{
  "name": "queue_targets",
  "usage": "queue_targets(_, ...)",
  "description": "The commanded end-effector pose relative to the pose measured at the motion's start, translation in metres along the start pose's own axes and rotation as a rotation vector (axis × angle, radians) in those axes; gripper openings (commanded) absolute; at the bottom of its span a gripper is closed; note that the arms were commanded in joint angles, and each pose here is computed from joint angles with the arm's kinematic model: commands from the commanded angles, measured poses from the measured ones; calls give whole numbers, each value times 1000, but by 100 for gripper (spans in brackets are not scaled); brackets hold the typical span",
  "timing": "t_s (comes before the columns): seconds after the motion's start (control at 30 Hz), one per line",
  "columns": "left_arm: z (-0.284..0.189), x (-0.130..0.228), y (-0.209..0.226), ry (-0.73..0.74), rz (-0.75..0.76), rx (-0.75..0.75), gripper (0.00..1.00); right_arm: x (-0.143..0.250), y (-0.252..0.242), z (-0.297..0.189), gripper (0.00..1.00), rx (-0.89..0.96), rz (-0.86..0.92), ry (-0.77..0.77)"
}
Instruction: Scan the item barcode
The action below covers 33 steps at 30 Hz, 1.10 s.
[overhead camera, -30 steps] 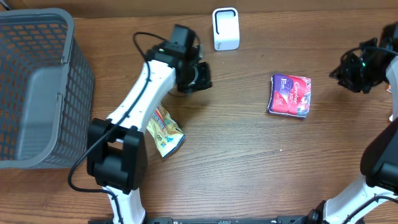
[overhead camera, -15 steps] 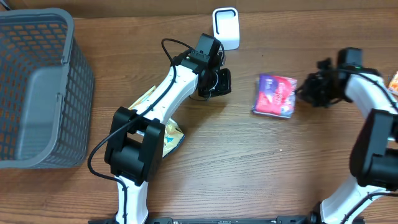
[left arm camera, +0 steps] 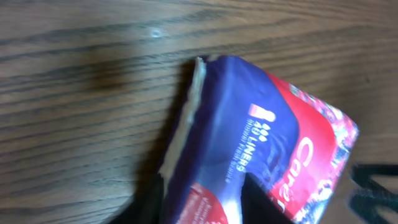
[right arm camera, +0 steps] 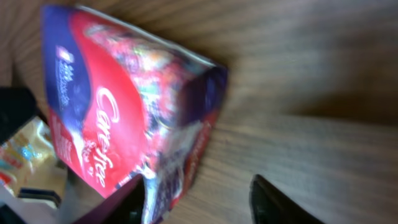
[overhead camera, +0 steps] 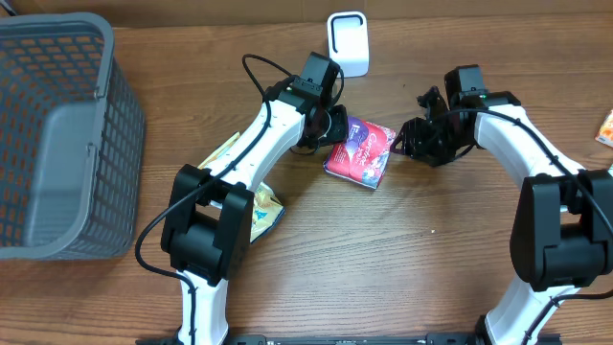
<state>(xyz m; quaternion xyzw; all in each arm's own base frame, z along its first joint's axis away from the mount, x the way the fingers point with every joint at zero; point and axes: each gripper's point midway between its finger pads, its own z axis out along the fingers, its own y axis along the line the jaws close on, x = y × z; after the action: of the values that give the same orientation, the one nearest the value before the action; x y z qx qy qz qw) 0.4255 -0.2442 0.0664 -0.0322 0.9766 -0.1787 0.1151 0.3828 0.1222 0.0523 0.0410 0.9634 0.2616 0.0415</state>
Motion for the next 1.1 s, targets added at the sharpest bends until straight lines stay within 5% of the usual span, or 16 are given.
queue_targets(0.0,3,-6,10,-26,-3,-45,54,3,4,0,67,-9,-2,15)
queue_targets(0.17,5,5,-1,25,40,23,64,16,18,7,74,-114,3,57)
queue_targets(0.43,27,27,15,71,45,23,61,12,21,6,74,-136,2,44)
queue_targets(0.6,38,36,16,79,43,55,41,6,18,4,76,-138,22,22)
queue_targets(0.73,41,39,16,85,16,65,4,2,13,4,76,-104,17,5)
queue_targets(1.07,35,72,26,244,-338,16,4,-13,11,23,82,-113,144,-22)
